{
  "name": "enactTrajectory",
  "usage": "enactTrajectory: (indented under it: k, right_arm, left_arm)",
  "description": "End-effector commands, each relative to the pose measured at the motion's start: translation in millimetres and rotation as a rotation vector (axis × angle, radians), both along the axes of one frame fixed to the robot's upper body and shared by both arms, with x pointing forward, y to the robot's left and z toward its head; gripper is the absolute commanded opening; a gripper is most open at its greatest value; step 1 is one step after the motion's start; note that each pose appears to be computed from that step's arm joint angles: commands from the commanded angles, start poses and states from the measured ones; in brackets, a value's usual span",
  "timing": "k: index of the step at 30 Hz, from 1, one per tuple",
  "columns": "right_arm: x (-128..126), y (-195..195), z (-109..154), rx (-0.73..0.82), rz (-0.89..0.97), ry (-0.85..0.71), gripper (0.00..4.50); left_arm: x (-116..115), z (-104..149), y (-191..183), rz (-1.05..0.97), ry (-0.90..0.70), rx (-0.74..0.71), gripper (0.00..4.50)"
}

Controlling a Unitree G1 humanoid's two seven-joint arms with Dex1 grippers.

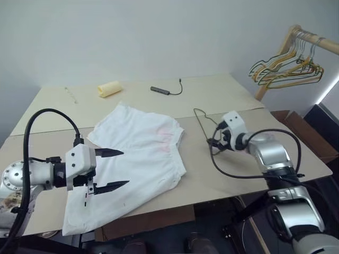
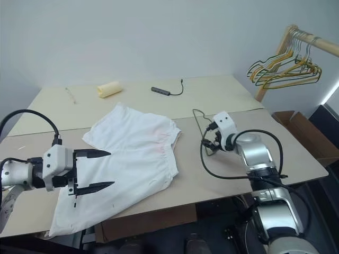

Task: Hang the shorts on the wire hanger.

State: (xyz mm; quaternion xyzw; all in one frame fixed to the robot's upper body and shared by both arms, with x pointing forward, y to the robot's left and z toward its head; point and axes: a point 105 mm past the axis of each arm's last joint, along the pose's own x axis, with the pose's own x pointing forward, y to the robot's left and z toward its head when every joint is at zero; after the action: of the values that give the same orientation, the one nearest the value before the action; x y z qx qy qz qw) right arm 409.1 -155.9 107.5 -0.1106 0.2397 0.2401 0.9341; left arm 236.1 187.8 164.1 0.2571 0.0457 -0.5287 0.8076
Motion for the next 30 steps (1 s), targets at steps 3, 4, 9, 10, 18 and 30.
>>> enactTrajectory:
  k: [3,4,9,10,18,30]
  right_arm:
    - [19.6,6.0,-1.7,0.033,-0.096,0.032,4.5]
    - [21.9,6.8,-5.7,0.029,-0.114,0.044,4.5]
    - [27.8,2.1,-22.6,0.007,-0.196,0.069,4.5]
    - [27.1,2.5,-25.4,0.024,-0.202,0.084,4.5]
    - [14.8,3.0,-51.1,0.036,-0.209,0.222,4.11]
    - [7.5,1.1,-69.4,-0.054,-0.212,0.246,0.08]
  left_arm:
    - [4.4,23.6,-7.4,-0.016,-0.086,-0.05,4.43]
    - [4.0,29.5,-9.0,-0.026,-0.089,-0.079,4.43]
    - [-0.6,42.4,-16.6,-0.08,-0.094,-0.133,4.43]
    - [-0.6,42.2,-17.7,-0.081,-0.095,-0.129,4.43]
    - [-3.7,41.0,-25.8,-0.12,-0.087,-0.127,4.5]
    - [-2.5,41.6,-31.4,-0.122,-0.097,-0.13,4.5]
